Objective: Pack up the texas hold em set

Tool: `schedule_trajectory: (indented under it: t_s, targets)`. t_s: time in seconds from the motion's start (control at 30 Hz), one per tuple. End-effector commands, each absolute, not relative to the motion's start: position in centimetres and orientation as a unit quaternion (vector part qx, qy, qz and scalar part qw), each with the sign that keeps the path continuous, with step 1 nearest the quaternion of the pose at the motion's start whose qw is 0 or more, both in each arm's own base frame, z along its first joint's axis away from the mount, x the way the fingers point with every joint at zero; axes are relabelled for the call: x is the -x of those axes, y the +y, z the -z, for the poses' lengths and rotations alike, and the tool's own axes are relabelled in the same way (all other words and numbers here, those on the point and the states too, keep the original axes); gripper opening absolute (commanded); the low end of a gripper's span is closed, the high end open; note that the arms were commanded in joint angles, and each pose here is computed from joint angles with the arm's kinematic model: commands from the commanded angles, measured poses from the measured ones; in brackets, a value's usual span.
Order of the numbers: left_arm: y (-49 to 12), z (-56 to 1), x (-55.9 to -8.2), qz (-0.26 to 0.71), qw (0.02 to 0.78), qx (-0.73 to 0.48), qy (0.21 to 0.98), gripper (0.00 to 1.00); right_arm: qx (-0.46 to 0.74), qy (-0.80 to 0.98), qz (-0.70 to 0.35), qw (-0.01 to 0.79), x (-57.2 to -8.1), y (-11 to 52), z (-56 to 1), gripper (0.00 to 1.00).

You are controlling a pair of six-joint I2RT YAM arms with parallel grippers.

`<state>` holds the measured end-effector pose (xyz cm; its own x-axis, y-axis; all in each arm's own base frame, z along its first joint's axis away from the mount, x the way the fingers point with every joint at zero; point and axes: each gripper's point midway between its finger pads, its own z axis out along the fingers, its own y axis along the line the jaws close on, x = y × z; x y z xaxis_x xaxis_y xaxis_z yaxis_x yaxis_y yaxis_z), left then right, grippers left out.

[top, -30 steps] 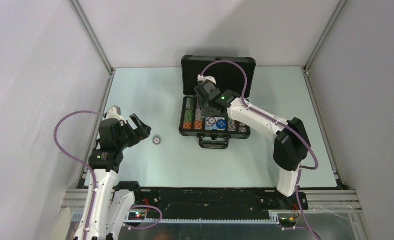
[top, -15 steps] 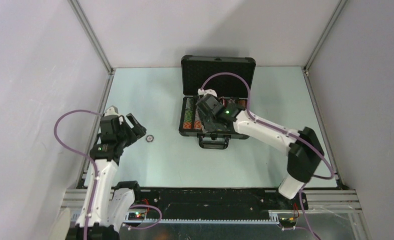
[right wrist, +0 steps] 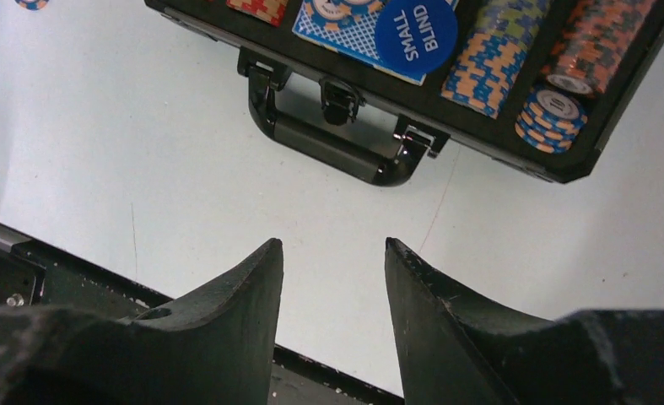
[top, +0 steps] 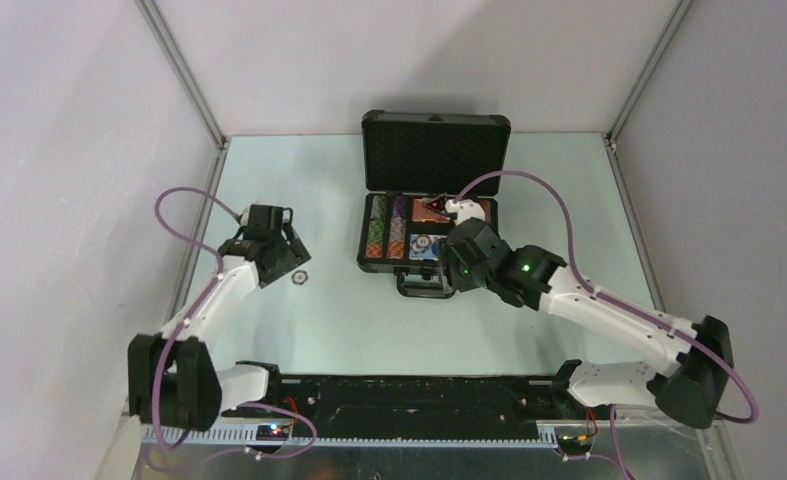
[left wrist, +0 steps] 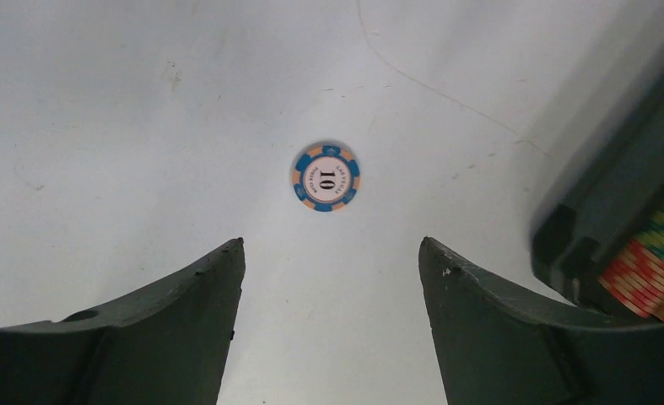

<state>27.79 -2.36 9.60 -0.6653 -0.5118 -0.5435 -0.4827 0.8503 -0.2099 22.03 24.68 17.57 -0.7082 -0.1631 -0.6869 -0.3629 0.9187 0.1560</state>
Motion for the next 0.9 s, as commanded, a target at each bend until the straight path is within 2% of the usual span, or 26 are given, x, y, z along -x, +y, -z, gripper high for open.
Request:
schedule_trajectory:
  t_s: [0.0, 0.67, 0.8, 0.87]
  targets:
    - [-1.8, -8.7, -29.2, -0.013, 0.304, 0.282, 0.91, 0.81, 0.125, 0.905, -0.172, 0.369, -21.2, 23.6, -18.6, 0.52]
    - [-2.1, -4.7, -32.5, -0.049, 0.256, 0.276, 0.925, 0.79, 0.107, 0.902, -0.202, 0.366, -20.2, 21.1, -17.7, 0.53]
    - [-2.2, -3.5, -32.0, -0.051, 0.24, 0.274, 0.93, 0.78, 0.104, 0.902, -0.206, 0.364, -20.1, 21.2, -17.5, 0.53]
    - [-2.2, -2.9, -31.6, -0.052, 0.234, 0.274, 0.931, 0.73, 0.105, 0.902, -0.209, 0.363, -20.1, 21.3, -17.5, 0.53]
